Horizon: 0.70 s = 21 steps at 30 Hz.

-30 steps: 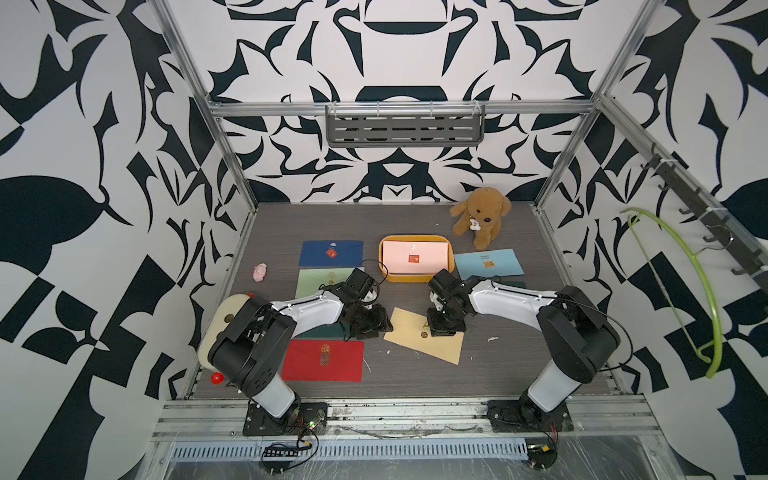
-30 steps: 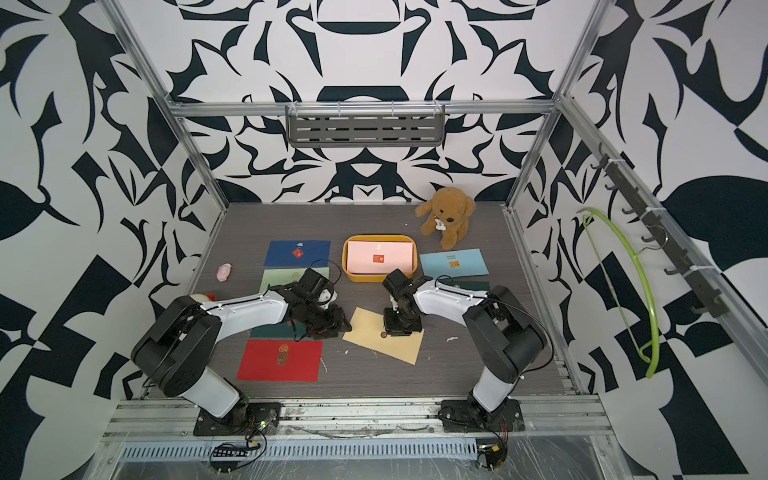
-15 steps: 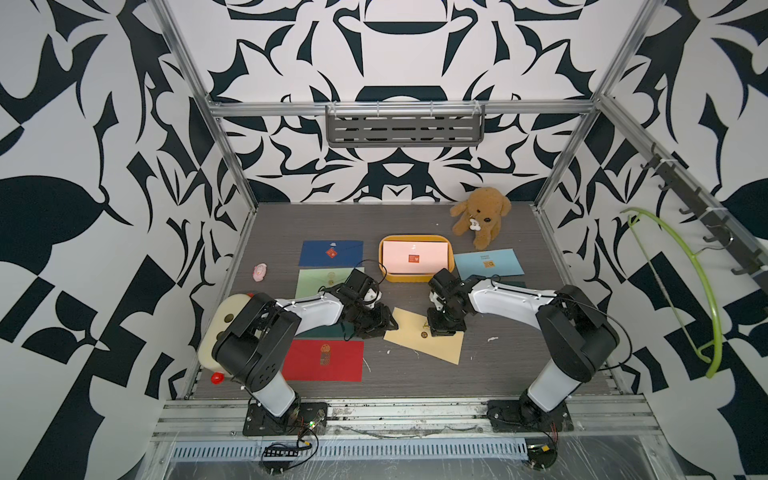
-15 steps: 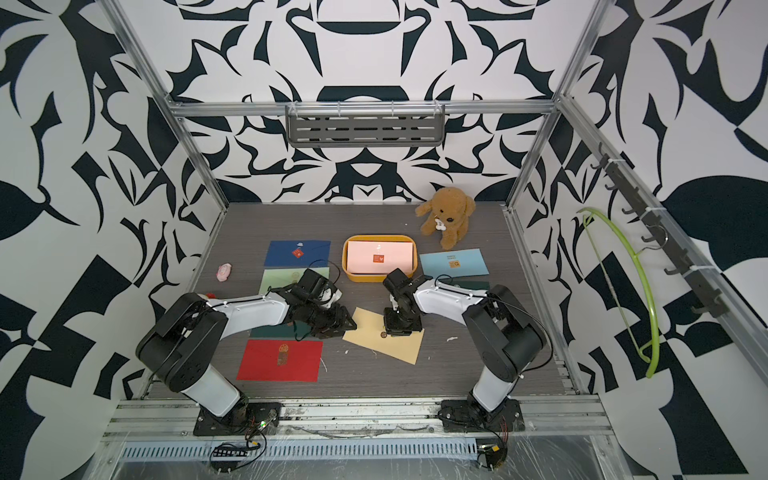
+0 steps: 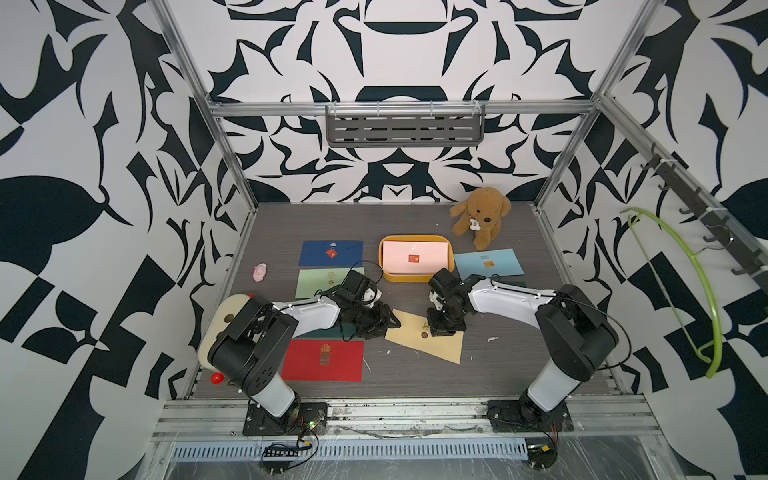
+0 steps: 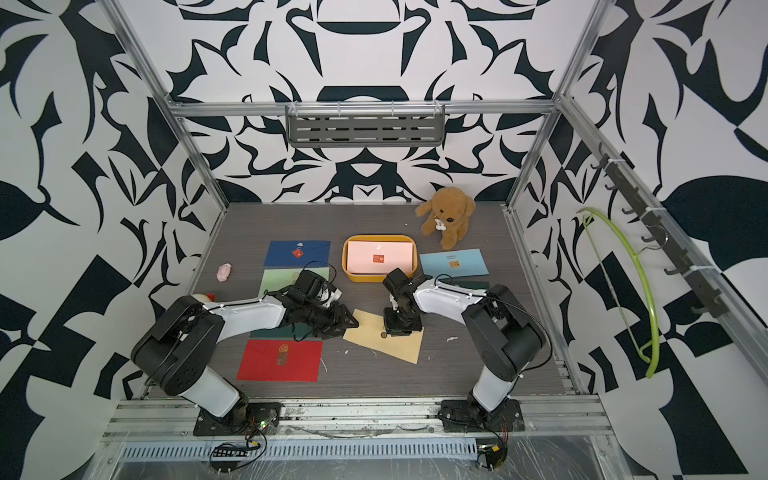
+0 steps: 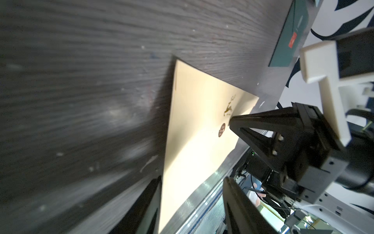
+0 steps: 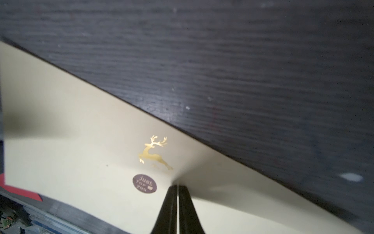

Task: Put the sealed envelopes into the storage box
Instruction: Pick up the envelope from the center of the board.

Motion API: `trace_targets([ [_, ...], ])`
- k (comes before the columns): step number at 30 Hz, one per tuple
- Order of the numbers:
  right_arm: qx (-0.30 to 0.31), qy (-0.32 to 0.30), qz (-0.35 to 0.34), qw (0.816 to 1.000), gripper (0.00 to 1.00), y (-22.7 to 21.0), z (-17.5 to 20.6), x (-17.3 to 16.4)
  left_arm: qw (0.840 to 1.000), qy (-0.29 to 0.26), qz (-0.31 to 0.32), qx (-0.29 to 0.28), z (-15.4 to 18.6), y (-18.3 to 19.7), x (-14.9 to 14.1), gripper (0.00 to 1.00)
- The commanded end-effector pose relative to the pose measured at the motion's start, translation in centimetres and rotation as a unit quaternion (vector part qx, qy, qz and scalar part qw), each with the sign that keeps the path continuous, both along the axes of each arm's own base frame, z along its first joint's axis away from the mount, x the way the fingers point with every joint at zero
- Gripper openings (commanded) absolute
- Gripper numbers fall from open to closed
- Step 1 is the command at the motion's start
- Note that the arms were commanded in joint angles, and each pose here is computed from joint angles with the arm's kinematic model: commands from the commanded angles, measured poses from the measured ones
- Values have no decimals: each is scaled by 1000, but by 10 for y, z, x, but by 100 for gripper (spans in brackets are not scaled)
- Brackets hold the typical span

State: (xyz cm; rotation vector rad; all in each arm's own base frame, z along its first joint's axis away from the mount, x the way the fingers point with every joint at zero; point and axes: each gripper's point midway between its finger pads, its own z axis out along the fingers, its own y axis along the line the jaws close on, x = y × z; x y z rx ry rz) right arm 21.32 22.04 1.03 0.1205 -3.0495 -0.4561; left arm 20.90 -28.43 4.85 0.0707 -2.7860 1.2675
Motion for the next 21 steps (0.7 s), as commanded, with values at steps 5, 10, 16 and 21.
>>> trace_targets([
  [5,-36,31,20,999,11,-11,-37,-18,999,-17,-27,-15,10,-2,-5,51],
  [10,-19,20,27,999,11,-5,-31,-14,999,-18,-41,6,-3,0,-6,38],
  [16,11,0,44,999,11,6,-18,-8,999,-14,-52,-5,-11,-5,-4,33],
  [21,19,-4,55,998,11,9,-15,-7,998,-18,-54,-5,-10,-6,-2,21],
])
